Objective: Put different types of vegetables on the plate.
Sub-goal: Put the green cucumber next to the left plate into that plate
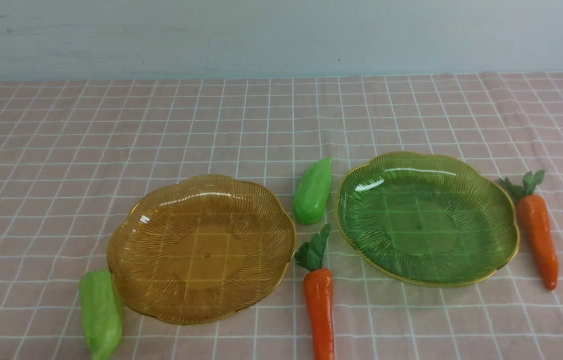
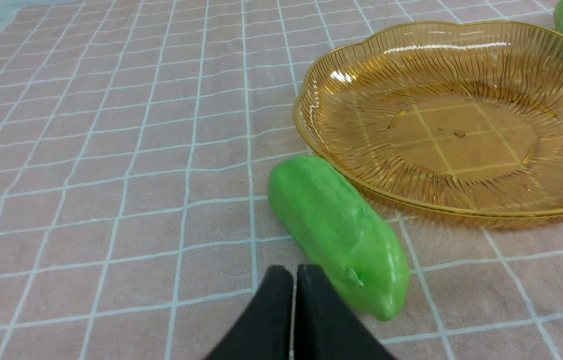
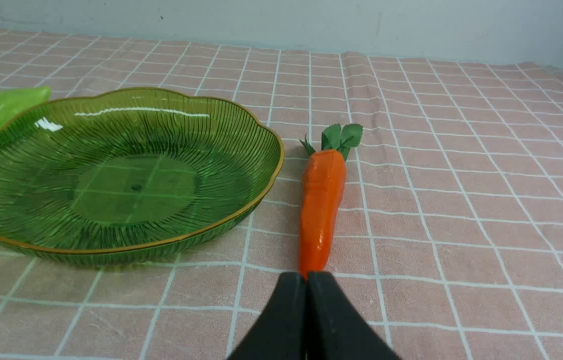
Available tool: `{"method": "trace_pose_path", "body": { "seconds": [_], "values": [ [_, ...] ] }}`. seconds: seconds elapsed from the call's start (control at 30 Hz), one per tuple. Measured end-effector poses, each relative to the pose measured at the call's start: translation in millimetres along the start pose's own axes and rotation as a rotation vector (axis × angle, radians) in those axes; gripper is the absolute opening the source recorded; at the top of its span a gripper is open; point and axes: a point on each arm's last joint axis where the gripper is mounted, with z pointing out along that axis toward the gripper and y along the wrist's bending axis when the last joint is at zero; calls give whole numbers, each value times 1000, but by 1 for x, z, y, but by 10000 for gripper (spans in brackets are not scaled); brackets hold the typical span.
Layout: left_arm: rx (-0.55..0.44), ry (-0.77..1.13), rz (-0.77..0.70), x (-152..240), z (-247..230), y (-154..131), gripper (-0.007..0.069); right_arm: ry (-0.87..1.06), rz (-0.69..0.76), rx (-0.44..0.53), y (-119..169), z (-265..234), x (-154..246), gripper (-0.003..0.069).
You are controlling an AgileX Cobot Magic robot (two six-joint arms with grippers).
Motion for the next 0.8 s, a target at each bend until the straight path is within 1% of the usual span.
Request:
{"method": "trace_pose_path", "body": {
  "seconds": [0.7,0.77,0.8],
  "values": [
    [-3,-2,5,0,0,0,-4,0,0,0,0,0,0,-15],
    [3,-13,-29,-1,0,0,-4,0,0,0,0,0,0,-15],
    [15,-32,-84,-3,0,-1,-4,0,0,0,0,0,0,-15]
  ]
}}
